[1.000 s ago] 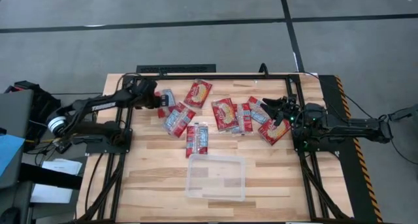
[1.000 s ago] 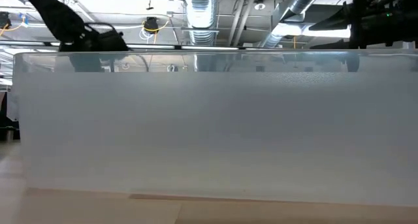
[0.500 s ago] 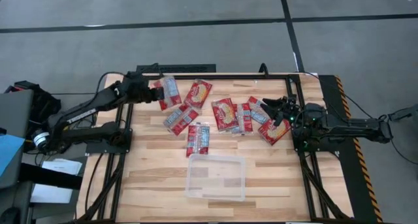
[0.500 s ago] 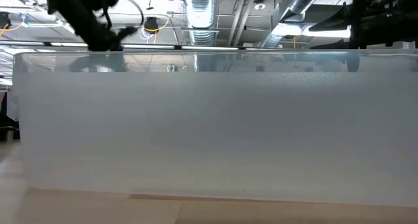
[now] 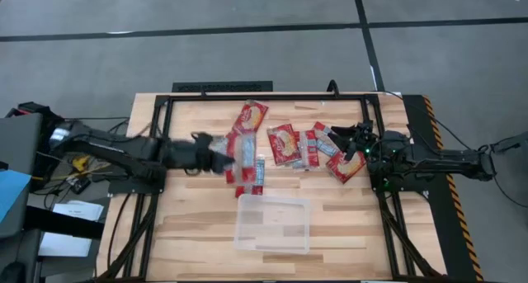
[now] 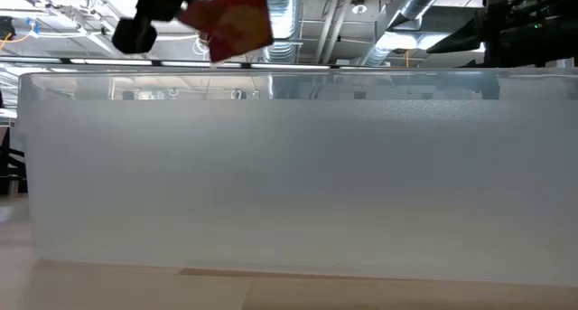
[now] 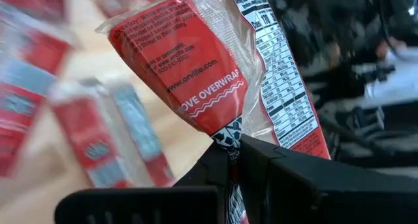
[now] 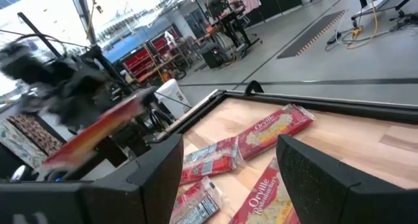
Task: Sort popcorn bags into baskets
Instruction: Put the red popcorn bag into the white bin
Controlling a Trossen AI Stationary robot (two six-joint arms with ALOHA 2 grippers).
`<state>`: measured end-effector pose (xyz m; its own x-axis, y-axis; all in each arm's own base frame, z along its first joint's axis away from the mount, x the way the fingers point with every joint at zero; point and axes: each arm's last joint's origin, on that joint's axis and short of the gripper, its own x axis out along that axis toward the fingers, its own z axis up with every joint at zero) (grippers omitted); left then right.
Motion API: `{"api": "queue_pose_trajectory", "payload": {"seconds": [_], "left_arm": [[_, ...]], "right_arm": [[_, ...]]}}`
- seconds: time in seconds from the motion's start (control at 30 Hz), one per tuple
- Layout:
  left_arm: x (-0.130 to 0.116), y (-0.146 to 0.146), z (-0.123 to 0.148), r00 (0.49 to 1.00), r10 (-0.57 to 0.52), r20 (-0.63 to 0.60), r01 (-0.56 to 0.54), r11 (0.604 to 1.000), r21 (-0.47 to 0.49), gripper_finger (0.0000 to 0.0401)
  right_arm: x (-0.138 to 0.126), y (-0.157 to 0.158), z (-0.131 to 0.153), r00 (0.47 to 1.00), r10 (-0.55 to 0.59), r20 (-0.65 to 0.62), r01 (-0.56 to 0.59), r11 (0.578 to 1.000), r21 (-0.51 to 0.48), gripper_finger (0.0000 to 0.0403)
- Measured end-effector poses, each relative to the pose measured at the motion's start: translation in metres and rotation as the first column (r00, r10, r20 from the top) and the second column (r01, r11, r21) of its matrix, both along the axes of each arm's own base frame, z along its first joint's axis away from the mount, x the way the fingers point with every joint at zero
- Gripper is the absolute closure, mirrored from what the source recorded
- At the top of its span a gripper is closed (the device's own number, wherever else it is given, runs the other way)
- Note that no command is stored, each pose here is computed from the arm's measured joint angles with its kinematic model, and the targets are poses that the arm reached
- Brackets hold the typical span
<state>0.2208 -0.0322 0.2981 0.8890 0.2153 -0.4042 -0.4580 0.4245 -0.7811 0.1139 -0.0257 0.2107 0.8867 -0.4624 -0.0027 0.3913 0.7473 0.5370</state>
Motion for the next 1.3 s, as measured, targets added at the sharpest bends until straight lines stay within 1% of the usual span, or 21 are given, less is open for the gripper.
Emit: {"api": "queue_pose_trajectory", "payload": {"seconds": [0.17,0.33,0.47,0.53,0.63,0.87,1.0,1.1,1.17,1.3], "left_arm": [[0.04,-0.041,0.004,0.999,-0.025,-0.039,0.025,1.0,0.003,0.0401],[0.091,-0.068,0.006,0.994,-0.052,-0.096,0.052,0.999,0.003,0.0401],[0.128,-0.084,-0.003,0.972,-0.106,-0.21,0.105,0.994,-0.015,0.0401],[0.143,-0.091,-0.011,0.951,-0.143,-0.274,0.143,0.99,-0.02,0.0401],[0.162,-0.099,-0.023,0.929,-0.181,-0.324,0.181,0.983,-0.032,0.0401],[0.18,-0.107,-0.05,0.915,-0.194,-0.355,0.203,0.979,-0.012,0.0401],[0.189,-0.124,-0.073,0.908,-0.225,-0.354,0.226,0.973,-0.037,0.0401],[0.192,-0.134,-0.085,0.916,-0.219,-0.337,0.21,0.976,-0.063,0.0401],[0.193,-0.139,-0.089,0.928,-0.195,-0.318,0.186,0.981,-0.059,0.0401],[0.193,-0.143,-0.094,0.933,-0.158,-0.324,0.152,0.987,-0.044,0.0401]], "right_arm": [[0.0,0.0,-0.003,0.999,0.0,-0.032,0.0,1.0,0.004,0.0132],[0.0,0.0,-0.009,0.996,0.001,-0.093,0.001,1.0,0.013,0.0132],[-0.001,0.0,-0.014,0.99,0.002,-0.141,0.001,1.0,0.02,0.0132],[-0.001,0.0,-0.015,0.988,0.002,-0.152,0.003,1.0,0.028,0.0132],[-0.001,0.0,-0.017,0.987,0.002,-0.158,0.006,0.999,0.049,0.0132],[-0.002,0.0,-0.019,0.983,0.003,-0.186,0.008,0.998,0.058,0.0132],[-0.002,0.0,-0.019,0.983,0.003,-0.184,0.008,0.998,0.058,0.0132],[-0.002,0.0,-0.019,0.983,0.003,-0.182,0.008,0.998,0.058,0.0132],[-0.002,0.0,-0.019,0.983,0.003,-0.183,0.008,0.998,0.058,0.0132],[-0.002,0.0,-0.019,0.983,0.003,-0.183,0.007,0.998,0.058,0.0132]]}}
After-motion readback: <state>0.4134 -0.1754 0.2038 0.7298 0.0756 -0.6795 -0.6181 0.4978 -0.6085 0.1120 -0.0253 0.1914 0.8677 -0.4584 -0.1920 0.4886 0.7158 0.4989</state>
